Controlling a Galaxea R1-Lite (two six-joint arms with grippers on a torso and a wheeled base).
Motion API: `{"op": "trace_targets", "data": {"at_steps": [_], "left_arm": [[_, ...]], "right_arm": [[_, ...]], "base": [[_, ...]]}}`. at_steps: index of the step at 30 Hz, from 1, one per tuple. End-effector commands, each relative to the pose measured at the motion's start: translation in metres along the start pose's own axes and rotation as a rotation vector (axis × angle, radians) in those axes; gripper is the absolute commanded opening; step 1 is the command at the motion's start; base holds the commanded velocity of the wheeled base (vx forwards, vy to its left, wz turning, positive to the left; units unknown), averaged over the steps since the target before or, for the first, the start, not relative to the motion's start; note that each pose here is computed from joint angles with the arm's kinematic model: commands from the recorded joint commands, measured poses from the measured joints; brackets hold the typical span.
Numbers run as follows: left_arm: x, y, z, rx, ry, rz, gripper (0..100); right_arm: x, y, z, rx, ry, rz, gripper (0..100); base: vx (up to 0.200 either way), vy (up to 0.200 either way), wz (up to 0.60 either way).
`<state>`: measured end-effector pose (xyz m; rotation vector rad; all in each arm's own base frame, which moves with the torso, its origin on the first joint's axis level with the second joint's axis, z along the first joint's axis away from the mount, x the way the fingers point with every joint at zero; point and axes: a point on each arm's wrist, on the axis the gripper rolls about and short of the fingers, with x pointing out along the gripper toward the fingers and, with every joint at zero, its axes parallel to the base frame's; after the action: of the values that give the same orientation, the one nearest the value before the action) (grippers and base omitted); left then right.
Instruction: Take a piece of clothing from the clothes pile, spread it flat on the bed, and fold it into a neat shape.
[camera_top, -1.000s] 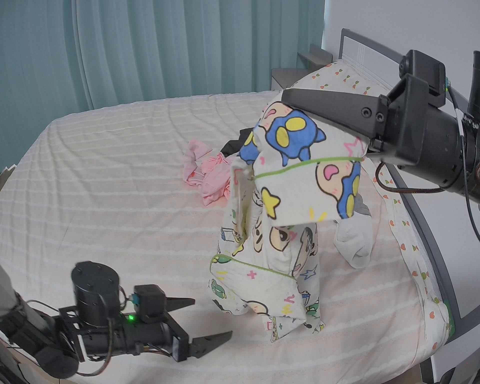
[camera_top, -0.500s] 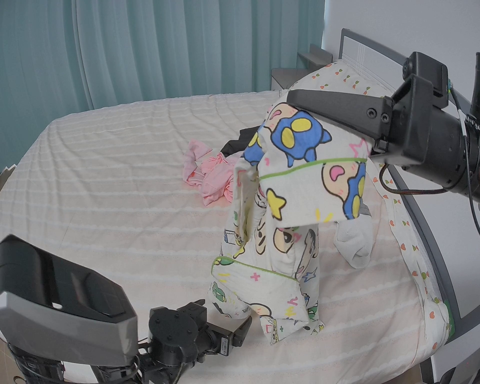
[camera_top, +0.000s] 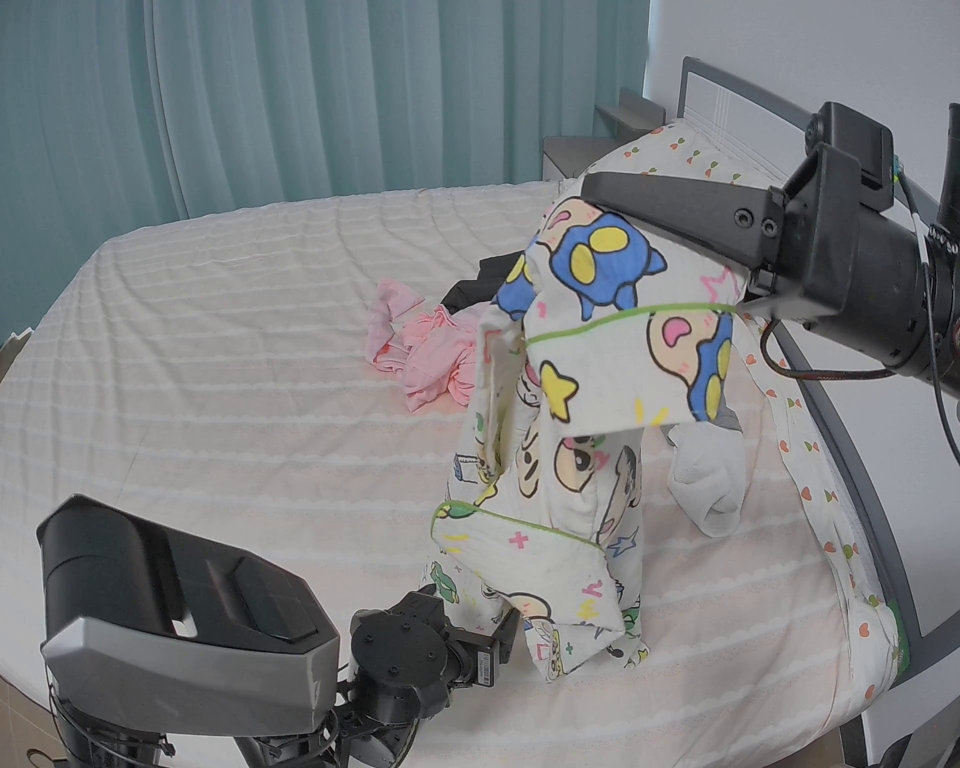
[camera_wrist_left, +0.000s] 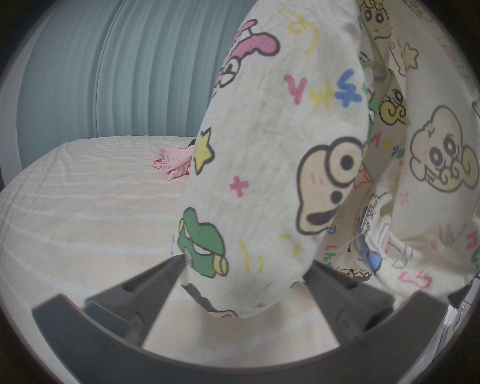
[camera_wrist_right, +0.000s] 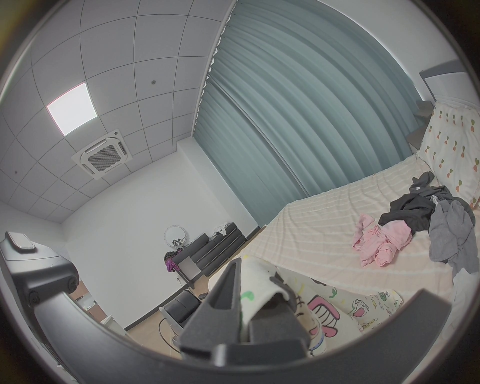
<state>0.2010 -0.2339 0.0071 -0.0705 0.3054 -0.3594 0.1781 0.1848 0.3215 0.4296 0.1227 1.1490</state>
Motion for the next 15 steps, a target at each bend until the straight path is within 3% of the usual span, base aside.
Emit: {"op": "trace_targets", "data": {"at_steps": [1,9,15], "left_arm": [[-0.003,0.003,-0.003,0.007,0.012,0.007,0],[-0.015,0.018,-0.003,0.021,0.046,0.045,0],[-0.03,0.034,0.032,-0.045,-0.05,0.079,0]], "right_arm": [[-0.001,0.001,0.001,-0.001,-0.003,0.002,0],[-0.004,-0.003,0.002,-0.002,-0.008,-0.016,0],[-0.019,-0.011,0.004,-0.005,-0.024,-0.067,0]], "base": [[0.0,0.0,0.0],[0.0,0.0,0.0],[0.0,0.0,0.0]]}}
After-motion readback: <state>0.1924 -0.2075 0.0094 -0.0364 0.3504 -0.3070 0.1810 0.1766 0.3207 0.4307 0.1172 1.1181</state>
